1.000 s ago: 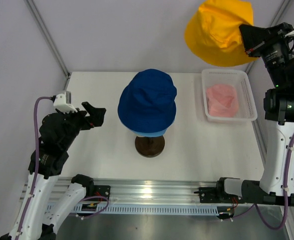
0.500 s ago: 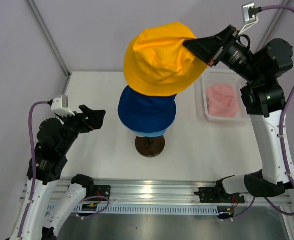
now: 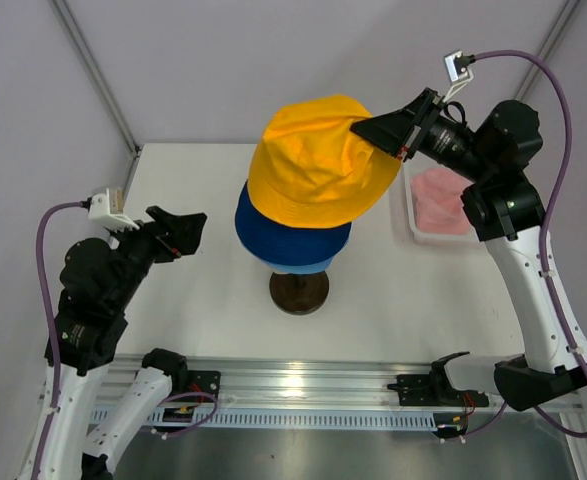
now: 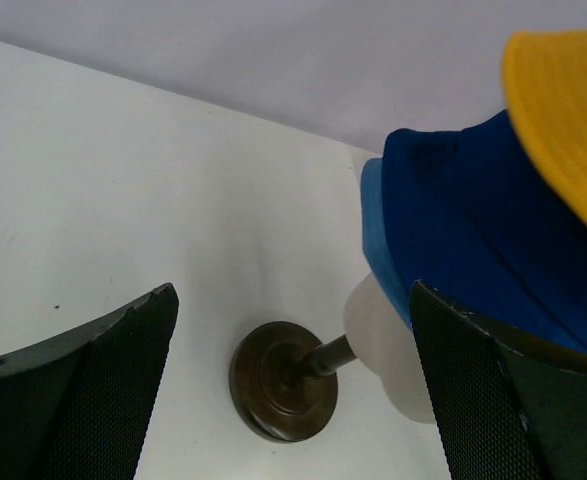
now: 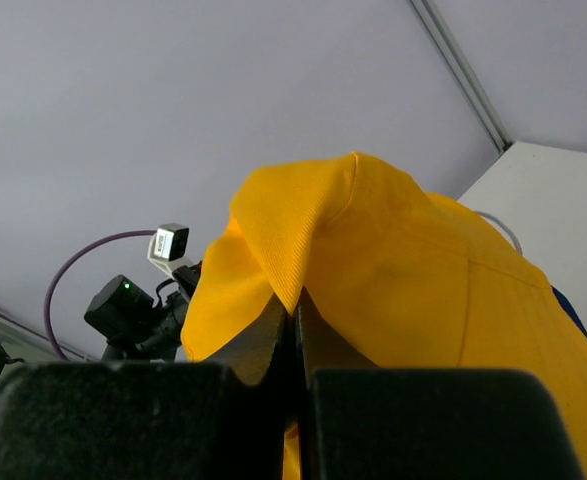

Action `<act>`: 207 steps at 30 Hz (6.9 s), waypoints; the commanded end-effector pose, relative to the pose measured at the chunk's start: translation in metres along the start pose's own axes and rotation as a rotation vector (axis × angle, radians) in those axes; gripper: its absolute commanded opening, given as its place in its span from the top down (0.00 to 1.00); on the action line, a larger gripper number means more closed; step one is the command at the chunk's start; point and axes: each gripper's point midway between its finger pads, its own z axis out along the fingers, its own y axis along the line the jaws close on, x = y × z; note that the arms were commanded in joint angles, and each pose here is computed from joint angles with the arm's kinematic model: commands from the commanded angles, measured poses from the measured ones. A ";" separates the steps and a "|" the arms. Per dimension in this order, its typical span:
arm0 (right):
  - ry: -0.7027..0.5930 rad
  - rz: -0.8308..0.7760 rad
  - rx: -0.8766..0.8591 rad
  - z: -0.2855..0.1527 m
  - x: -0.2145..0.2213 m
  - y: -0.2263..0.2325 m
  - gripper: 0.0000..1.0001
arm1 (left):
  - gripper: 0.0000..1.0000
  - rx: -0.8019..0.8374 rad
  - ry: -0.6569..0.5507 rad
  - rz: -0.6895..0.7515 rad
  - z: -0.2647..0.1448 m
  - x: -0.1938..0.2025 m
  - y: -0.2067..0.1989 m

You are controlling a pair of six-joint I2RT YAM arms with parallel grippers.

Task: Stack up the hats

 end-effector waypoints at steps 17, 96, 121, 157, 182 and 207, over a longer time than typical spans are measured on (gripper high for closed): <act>0.077 0.020 0.059 -0.002 0.070 -0.035 0.94 | 0.04 0.519 0.064 -0.614 -0.009 -0.040 -0.115; -0.158 0.321 0.269 -0.024 0.103 -0.140 0.36 | 0.99 0.142 0.225 -0.644 0.053 0.069 -0.055; -0.214 0.681 0.106 -0.021 0.111 -0.116 0.73 | 0.99 0.147 0.218 -0.635 0.058 0.068 -0.057; -0.318 0.513 0.215 -0.066 0.116 -0.143 0.52 | 0.99 0.022 0.228 -0.290 0.090 0.049 -0.038; -0.250 0.476 0.059 -0.017 0.098 -0.111 0.61 | 0.99 0.113 0.327 -0.181 0.110 0.056 -0.051; -0.126 0.559 0.465 -0.050 0.202 -0.209 1.00 | 0.99 -0.072 0.320 -0.109 0.094 0.074 0.007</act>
